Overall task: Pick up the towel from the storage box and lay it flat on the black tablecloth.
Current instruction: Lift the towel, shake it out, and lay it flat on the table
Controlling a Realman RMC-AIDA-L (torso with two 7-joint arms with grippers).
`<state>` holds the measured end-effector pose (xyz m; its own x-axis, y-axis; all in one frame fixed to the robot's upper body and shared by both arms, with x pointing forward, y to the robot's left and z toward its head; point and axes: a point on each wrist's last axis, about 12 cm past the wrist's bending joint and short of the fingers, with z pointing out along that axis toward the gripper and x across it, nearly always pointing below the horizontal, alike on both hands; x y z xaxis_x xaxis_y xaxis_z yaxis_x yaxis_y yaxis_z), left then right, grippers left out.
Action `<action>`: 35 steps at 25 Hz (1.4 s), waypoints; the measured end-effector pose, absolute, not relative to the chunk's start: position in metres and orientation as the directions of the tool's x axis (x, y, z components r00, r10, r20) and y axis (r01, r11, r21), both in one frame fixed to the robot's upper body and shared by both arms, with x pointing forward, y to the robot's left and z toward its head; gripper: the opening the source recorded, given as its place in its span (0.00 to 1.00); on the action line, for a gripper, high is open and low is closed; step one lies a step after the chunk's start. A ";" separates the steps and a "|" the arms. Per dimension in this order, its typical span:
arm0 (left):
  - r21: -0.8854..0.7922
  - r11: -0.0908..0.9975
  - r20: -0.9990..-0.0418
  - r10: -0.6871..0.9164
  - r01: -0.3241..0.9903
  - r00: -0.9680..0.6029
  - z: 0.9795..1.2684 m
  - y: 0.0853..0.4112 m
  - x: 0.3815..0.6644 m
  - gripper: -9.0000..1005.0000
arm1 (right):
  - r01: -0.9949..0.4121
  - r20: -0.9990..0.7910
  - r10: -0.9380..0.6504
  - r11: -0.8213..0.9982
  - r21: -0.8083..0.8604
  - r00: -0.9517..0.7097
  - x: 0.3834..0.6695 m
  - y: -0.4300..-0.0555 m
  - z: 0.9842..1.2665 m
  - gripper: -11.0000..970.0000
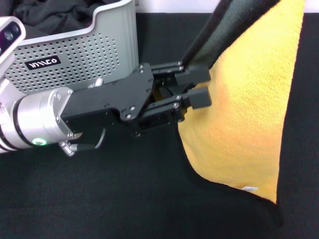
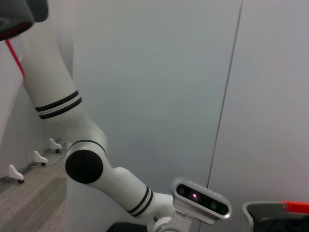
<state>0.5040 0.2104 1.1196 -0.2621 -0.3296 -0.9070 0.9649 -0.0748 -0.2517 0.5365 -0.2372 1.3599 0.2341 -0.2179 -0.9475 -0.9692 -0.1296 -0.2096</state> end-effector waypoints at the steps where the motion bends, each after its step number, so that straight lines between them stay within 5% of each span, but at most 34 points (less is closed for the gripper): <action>1: -0.239 -0.067 -0.910 -0.334 0.969 -0.248 1.121 0.210 0.506 0.45 | -0.966 -0.945 -0.216 -0.137 -0.221 0.247 0.536 -0.236 1.363 0.03; 26: -0.212 -0.211 -0.947 -0.197 0.954 -0.254 1.126 0.173 0.514 0.44 | -0.934 -0.920 -0.171 -0.014 -0.356 0.353 0.547 -0.251 1.389 0.03; 35: -0.153 -0.086 -0.944 -0.282 0.984 -0.172 1.124 0.181 0.518 0.44 | -0.926 -0.910 -0.178 -0.028 -0.376 0.374 0.546 -0.248 1.391 0.03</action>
